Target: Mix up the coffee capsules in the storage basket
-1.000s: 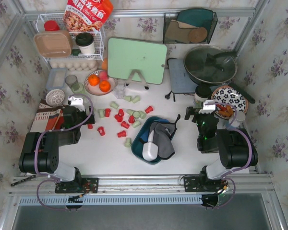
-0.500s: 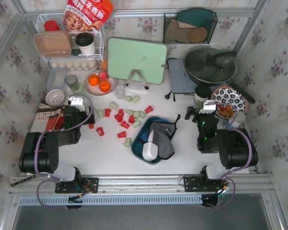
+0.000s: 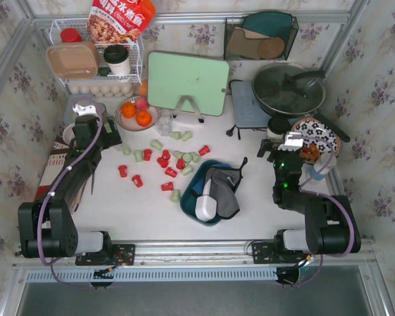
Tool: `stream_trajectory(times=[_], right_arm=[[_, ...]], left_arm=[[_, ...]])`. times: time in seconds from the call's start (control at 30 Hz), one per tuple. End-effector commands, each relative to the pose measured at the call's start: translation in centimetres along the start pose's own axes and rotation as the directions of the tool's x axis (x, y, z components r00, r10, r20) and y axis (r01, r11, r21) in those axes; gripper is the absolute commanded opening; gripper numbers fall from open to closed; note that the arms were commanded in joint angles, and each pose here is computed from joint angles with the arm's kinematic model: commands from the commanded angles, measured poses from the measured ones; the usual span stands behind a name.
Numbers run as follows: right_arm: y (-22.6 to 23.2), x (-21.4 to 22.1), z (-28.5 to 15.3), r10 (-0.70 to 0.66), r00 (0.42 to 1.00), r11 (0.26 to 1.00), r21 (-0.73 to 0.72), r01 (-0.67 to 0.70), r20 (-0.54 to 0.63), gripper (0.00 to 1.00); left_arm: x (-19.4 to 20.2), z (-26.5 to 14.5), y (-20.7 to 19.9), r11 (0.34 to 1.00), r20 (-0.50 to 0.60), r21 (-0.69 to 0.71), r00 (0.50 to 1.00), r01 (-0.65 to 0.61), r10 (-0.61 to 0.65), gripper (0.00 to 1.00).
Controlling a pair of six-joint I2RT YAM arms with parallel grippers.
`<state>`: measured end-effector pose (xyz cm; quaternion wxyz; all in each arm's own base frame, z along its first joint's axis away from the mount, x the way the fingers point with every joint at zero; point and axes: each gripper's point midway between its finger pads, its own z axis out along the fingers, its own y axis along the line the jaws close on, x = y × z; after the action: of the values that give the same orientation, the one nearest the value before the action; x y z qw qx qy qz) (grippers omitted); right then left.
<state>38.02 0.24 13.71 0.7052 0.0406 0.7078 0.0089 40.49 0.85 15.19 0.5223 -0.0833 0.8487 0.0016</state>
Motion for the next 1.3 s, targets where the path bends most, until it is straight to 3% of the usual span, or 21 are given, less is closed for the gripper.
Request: stream_trajectory(times=[0.0,0.07,0.17,0.33,0.4,0.6,0.73,0.93,1.2,1.27], right_arm=[[-1.0,-0.5,-0.1,0.050,0.998,0.996,0.077,-0.047,-0.037,1.00],[-0.9,-1.5,-0.2,0.078,0.997,0.994,0.081,-0.075,-0.028,1.00],[-0.5,-2.3,-0.3,0.130,0.990,0.989,0.080,-0.126,-0.051,1.00],[1.8,-3.9,-0.7,0.177,0.982,0.984,-0.006,-0.177,-0.067,0.97],[3.3,-4.9,-1.1,0.175,0.983,0.982,-0.067,-0.179,-0.054,0.95],[8.3,-7.6,-2.6,0.127,0.992,0.972,-0.198,-0.129,-0.023,0.90],[12.0,-8.6,-4.3,0.133,0.991,0.951,-0.276,-0.137,-0.033,0.88],[18.3,-5.1,-8.6,0.150,0.961,0.925,-0.311,-0.219,-0.231,0.89],[25.1,5.1,-15.6,0.132,0.792,0.909,-0.246,-0.336,-0.596,0.76],[25.7,6.1,-16.0,0.122,0.779,0.916,-0.232,-0.326,-0.614,0.74]], left_arm=[[2.8,-2.8,0.7,0.985,-0.259,-0.121,0.955,0.119,-0.147,1.00],[2.5,-4.2,0.7,0.974,-0.321,-0.168,0.926,0.148,-0.197,1.00],[1.5,-6.5,2.1,0.906,-0.283,-0.339,0.891,0.252,-0.354,1.00],[-1.6,-9.2,-0.1,0.919,-0.171,-0.162,0.907,0.360,-0.386,1.00],[-2.7,-11.1,-0.9,0.922,-0.173,-0.108,0.907,0.371,-0.385,1.00],[-4.4,-16.7,-3.1,0.966,-0.215,0.097,0.953,0.238,-0.214,1.00],[-3.5,-18.0,-3.4,0.974,-0.199,0.149,0.970,0.173,-0.141,1.00],[-2.5,-17.5,-3.9,0.966,-0.148,0.194,0.979,0.169,-0.142,1.00],[-3.3,-19.1,-3.3,0.952,-0.100,0.206,0.972,0.227,-0.211,1.00],[-3.4,-19.1,-3.1,0.943,-0.095,0.209,0.965,0.259,-0.244,1.00]])
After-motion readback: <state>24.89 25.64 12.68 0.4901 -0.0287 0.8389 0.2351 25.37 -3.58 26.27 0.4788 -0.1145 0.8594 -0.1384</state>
